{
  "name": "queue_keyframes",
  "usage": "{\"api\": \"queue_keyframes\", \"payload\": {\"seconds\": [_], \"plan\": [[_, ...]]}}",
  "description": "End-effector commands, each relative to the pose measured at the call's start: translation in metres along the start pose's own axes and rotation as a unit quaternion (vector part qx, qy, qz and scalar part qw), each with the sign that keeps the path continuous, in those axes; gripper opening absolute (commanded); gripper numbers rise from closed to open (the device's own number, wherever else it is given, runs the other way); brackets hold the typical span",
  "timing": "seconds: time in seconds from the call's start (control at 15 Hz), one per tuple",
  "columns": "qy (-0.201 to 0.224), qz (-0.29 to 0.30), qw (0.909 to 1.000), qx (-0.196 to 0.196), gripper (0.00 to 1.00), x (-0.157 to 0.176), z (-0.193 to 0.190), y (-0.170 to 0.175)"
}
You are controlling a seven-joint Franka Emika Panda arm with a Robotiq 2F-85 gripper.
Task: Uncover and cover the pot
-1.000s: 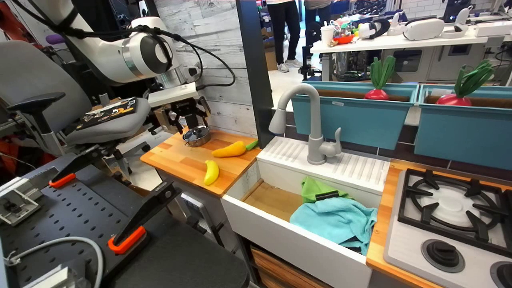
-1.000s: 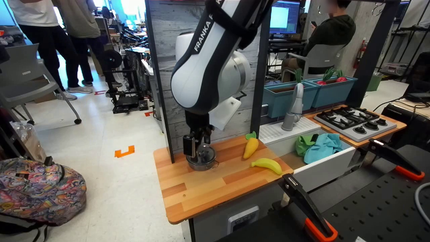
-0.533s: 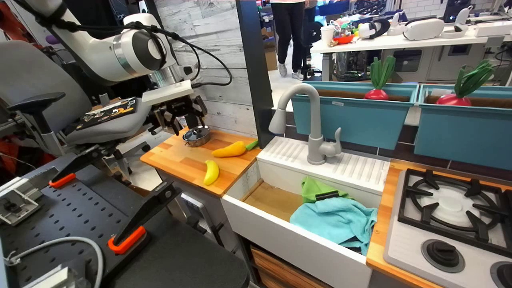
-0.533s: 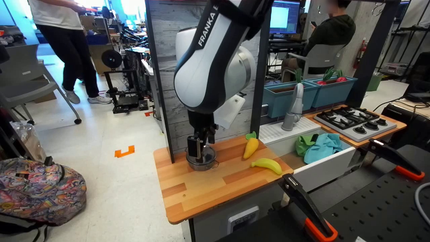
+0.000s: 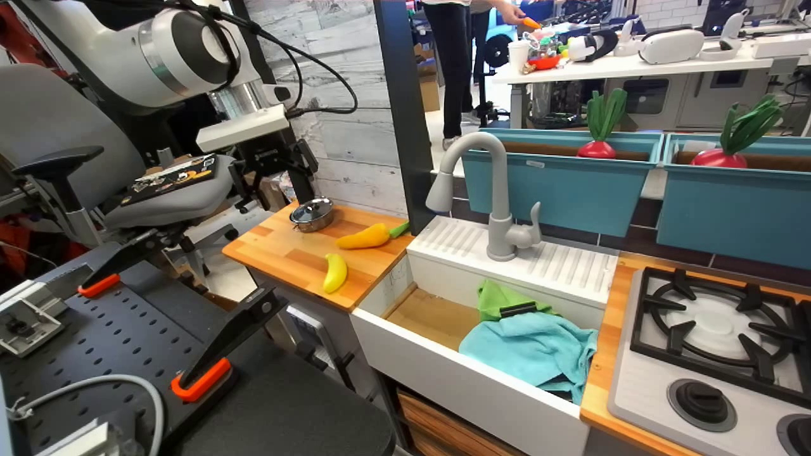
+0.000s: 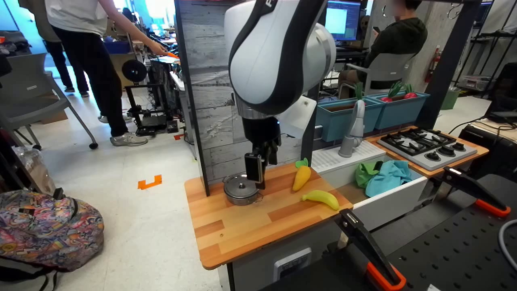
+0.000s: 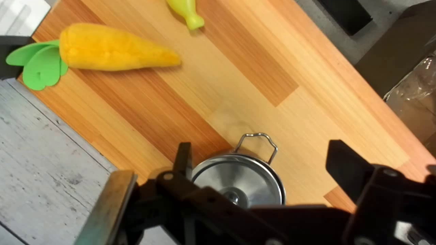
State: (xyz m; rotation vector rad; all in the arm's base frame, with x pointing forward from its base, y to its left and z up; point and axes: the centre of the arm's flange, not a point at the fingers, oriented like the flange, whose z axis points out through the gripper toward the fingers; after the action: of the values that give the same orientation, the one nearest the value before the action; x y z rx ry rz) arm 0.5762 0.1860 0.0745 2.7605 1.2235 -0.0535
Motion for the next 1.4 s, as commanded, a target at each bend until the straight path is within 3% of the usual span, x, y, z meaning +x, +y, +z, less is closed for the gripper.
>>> {"api": "queue_keyframes", "payload": {"seconds": [0.0, 0.33, 0.73, 1.33], "plan": [[-0.012, 0.0, 0.9999, -0.006, 1.0, -0.048, -0.024, -0.003], [-0.03, 0.038, 0.9988, 0.0, 1.0, -0.094, -0.021, 0.011], [-0.001, 0.121, 0.9925, 0.017, 1.0, -0.136, -0.014, 0.043], [-0.008, 0.118, 0.9929, 0.016, 1.0, -0.131, -0.003, 0.05]]}}
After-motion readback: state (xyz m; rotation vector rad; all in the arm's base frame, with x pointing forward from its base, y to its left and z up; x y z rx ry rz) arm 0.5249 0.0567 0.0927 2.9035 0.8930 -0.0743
